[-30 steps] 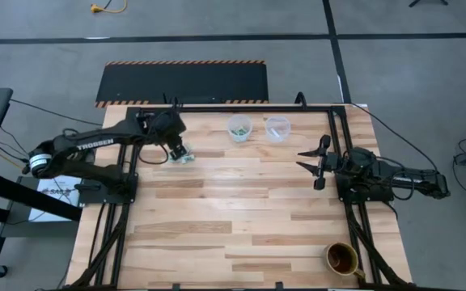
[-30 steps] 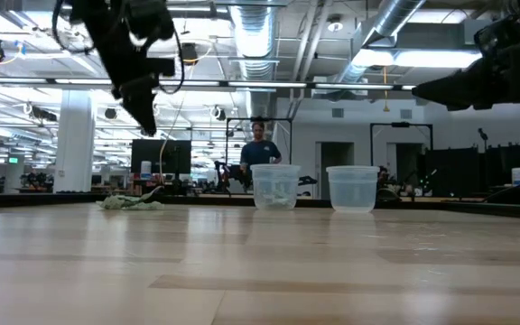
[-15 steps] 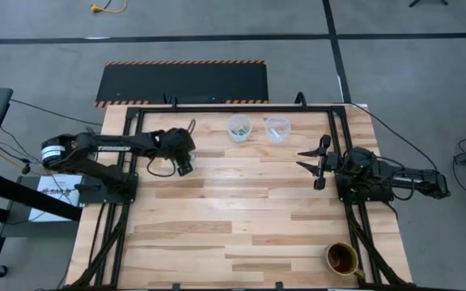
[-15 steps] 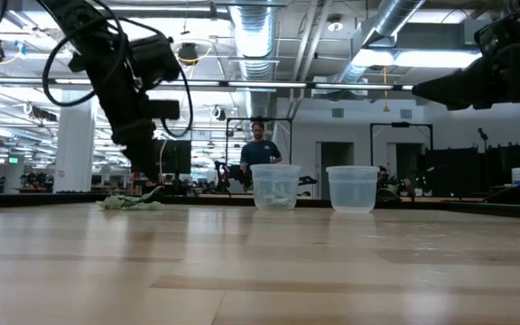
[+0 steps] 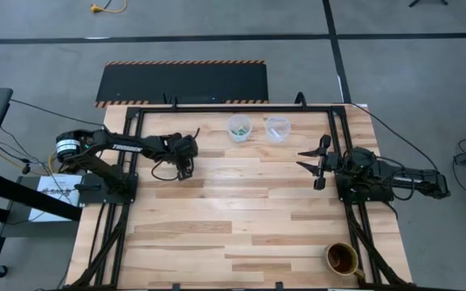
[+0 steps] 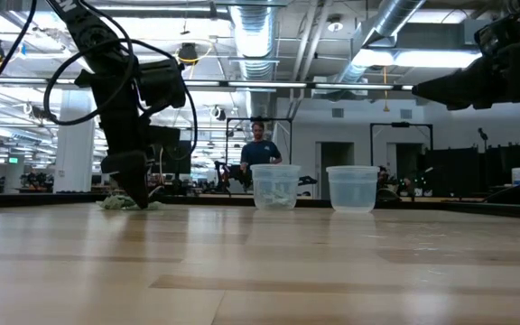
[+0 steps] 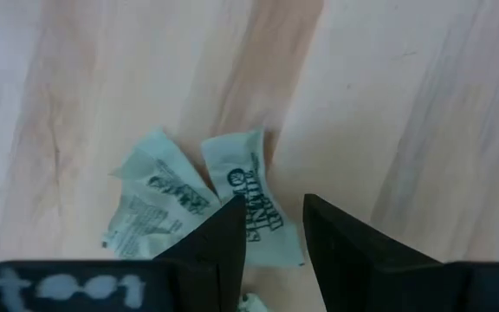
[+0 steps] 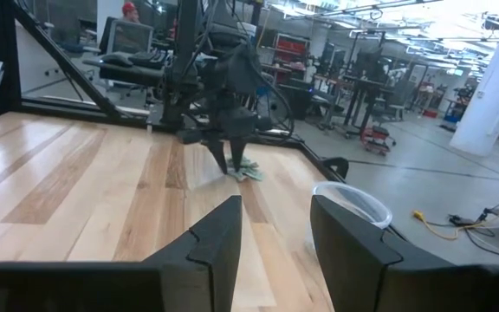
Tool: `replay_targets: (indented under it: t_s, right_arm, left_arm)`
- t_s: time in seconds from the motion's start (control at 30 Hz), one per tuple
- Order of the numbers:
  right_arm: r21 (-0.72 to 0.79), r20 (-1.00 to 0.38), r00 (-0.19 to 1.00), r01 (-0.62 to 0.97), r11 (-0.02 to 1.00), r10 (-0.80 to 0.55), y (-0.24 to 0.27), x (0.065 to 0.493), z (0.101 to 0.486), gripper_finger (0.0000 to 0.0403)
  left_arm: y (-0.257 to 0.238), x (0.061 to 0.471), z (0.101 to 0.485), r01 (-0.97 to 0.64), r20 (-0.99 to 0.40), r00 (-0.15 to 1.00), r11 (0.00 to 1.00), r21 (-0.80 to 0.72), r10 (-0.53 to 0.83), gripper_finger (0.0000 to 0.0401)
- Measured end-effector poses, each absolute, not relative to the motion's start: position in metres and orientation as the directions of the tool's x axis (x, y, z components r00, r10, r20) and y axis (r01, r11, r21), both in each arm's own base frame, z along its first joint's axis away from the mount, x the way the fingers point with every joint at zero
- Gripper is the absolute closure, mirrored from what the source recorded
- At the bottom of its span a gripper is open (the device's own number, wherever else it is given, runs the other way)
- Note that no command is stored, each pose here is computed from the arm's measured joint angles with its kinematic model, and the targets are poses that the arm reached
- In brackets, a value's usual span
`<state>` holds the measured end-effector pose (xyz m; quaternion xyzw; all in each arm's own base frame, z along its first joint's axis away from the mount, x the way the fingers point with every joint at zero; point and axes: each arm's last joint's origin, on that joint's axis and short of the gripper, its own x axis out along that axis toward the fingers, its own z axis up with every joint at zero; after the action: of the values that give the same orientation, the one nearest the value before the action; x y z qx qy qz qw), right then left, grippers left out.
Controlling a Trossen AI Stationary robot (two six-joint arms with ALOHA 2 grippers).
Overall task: Pick and place Stevia / Truvia into bins
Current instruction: Put the stevia packet into the right transparent container
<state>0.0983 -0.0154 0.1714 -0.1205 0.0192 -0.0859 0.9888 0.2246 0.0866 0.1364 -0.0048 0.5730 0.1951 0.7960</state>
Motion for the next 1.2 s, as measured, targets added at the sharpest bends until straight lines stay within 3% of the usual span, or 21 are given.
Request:
replay_targets:
  t_s: [0.47, 0.77, 0.97, 1.2]
  right_arm:
    - [-0.242, -0.025, 0.984, 0.163, 0.956, -0.175, -0.015, 0.099, 0.169, 0.0269]
    - [-0.242, -0.023, 0.984, 0.164, 0.956, -0.174, -0.015, 0.099, 0.169, 0.0269]
    - [-0.23, -0.017, 0.985, 0.166, 0.959, -0.175, -0.015, 0.099, 0.169, 0.0269]
    - [-0.181, 0.057, 0.985, 0.169, 0.969, -0.161, -0.014, 0.099, 0.176, 0.0269]
  left_arm:
    - [0.086, 0.223, 0.134, -0.286, -0.923, 0.241, 0.931, 0.228, 0.3, 0.03]
    - [0.081, 0.228, 0.123, -0.218, -0.938, 0.204, 0.947, 0.238, 0.282, 0.039]
    - [0.074, 0.237, 0.129, -0.178, -0.921, 0.216, 0.941, 0.289, 0.324, 0.0398]
    - [0.069, 0.26, 0.142, -0.13, -0.849, 0.366, 0.924, 0.36, 0.382, 0.0401]
